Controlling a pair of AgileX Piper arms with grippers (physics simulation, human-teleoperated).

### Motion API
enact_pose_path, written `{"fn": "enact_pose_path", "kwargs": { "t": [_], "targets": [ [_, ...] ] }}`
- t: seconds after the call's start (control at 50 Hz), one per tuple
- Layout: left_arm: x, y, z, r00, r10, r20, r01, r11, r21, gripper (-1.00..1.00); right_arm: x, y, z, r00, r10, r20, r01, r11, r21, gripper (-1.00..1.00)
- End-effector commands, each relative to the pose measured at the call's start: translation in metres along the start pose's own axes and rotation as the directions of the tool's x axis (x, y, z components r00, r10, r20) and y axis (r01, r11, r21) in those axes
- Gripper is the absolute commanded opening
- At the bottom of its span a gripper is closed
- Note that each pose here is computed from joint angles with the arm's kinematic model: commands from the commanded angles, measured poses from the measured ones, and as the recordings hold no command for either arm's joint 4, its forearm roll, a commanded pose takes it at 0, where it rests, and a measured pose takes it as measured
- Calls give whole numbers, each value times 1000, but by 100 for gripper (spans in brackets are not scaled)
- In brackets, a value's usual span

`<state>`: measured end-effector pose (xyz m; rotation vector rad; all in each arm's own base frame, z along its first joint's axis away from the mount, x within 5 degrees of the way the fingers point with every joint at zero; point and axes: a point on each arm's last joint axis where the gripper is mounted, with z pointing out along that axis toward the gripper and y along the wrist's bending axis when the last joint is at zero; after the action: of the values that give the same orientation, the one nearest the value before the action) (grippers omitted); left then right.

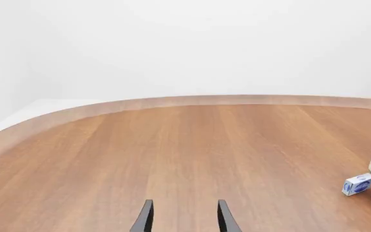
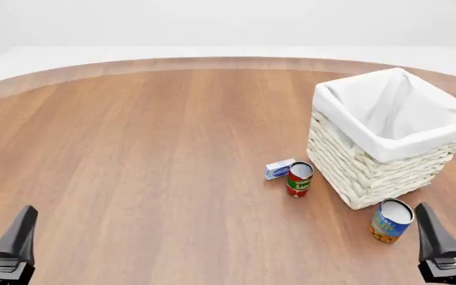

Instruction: Pick up the ketchup, and put it in the basket.

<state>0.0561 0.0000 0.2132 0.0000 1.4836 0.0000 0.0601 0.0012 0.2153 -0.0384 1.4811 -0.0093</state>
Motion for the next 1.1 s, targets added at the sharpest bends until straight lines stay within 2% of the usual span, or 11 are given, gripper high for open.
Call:
{"fn": "enact_pose_path", "kwargs": {
  "t": [0.02,0.24,0.3,0.38,0.68,0.9,1.1],
  "targets": [
    [0,0,0,1000,0,0,0,1000,0,100,-1,5,15,997,-75,-7,75,995,-64,100],
    [0,0,0,1000,0,0,0,1000,0,100,-1,8,23,992,-127,-8,125,988,-95,100],
    [0,0,0,1000,0,0,0,1000,0,100,-1,9,24,992,-126,-7,124,987,-104,100],
    [0,0,0,1000,0,0,0,1000,0,100,0,13,28,988,-156,-4,153,977,-145,100],
    [0,0,0,1000,0,0,0,1000,0,100,2,22,34,981,-191,9,188,955,-228,100],
    [0,0,0,1000,0,0,0,1000,0,100,2,37,47,977,-209,33,208,922,-328,100],
    [0,0,0,1000,0,0,0,1000,0,100,-3,52,58,978,-198,57,204,894,-400,100]
  ]
}}
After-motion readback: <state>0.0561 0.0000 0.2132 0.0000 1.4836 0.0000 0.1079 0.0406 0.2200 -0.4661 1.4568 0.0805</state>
